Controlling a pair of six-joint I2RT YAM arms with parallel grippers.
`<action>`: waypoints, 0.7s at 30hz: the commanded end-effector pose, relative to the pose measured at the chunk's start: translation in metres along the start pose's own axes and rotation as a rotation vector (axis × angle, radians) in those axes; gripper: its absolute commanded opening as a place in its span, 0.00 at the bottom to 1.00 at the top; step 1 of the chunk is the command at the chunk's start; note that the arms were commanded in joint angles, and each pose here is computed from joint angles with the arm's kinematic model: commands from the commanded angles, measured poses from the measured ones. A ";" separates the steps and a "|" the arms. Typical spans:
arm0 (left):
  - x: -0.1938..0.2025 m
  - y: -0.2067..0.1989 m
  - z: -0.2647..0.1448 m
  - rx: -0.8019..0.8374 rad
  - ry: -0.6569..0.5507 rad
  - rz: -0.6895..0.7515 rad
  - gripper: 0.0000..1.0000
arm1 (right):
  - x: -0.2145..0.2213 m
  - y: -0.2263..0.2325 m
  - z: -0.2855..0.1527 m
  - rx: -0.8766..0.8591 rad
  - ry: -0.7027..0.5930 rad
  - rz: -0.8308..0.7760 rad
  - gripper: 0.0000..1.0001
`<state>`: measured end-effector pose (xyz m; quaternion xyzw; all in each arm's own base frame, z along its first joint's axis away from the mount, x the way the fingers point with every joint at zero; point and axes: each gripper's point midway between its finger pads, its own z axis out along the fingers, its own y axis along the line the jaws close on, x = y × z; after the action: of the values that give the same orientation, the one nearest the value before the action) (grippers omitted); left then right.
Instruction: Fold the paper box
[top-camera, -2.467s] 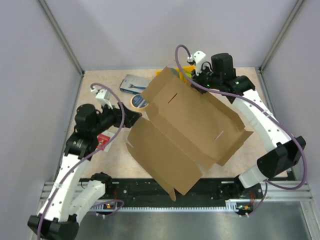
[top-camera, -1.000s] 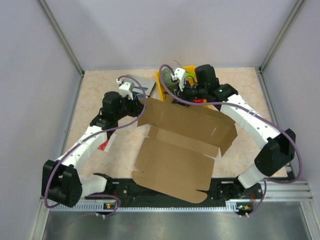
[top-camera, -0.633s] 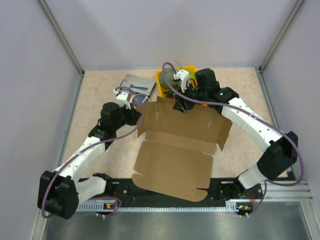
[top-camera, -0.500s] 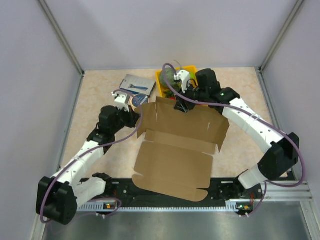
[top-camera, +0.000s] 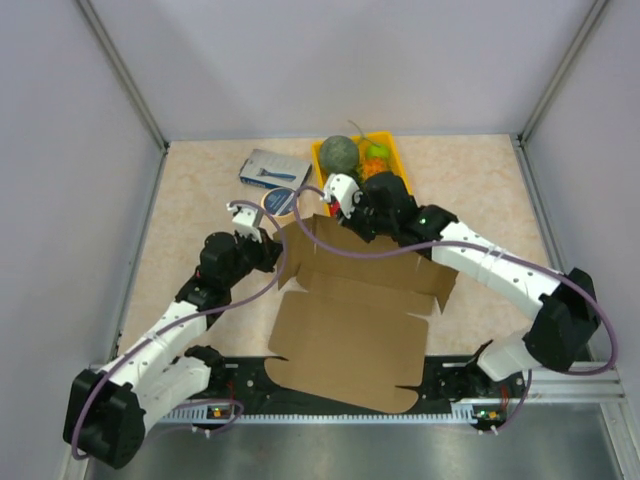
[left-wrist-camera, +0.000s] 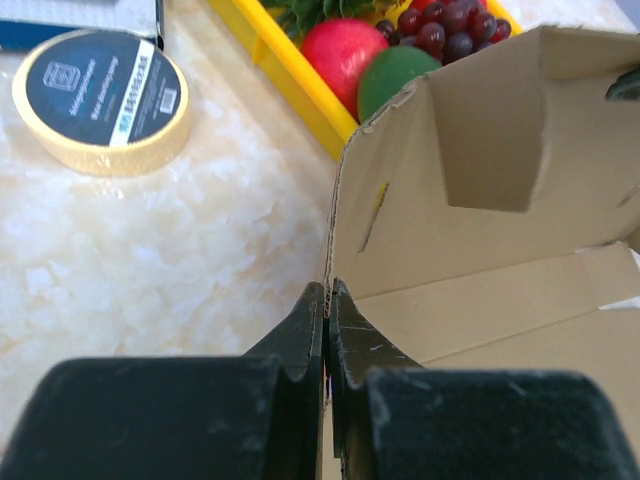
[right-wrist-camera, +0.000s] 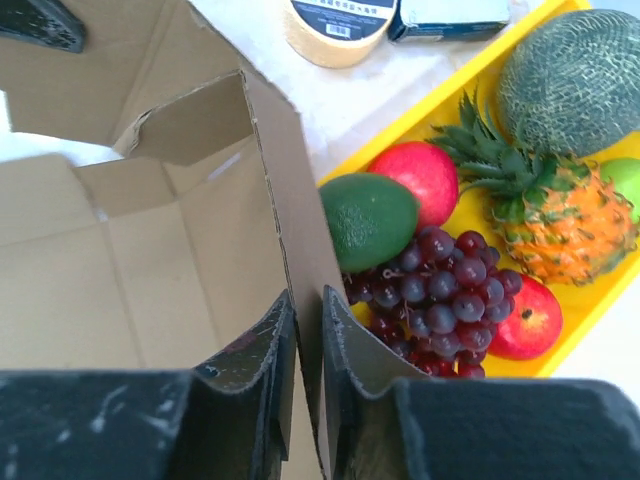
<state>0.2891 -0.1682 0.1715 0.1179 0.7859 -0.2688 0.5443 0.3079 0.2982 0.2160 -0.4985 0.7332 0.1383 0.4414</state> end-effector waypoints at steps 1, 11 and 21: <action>-0.019 -0.004 -0.006 -0.010 -0.113 -0.014 0.00 | -0.008 -0.011 -0.017 0.188 -0.082 -0.065 0.10; -0.014 0.001 -0.020 -0.040 -0.184 -0.039 0.00 | -0.018 0.002 -0.060 0.262 -0.110 0.402 0.52; -0.019 0.011 -0.023 -0.090 -0.238 -0.018 0.00 | -0.051 0.029 -0.153 0.189 -0.275 1.366 0.99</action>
<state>0.2758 -0.1468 0.1706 0.0660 0.7593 -0.2481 0.5980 0.2250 0.2467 0.3107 -0.0826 0.8308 0.2966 0.4636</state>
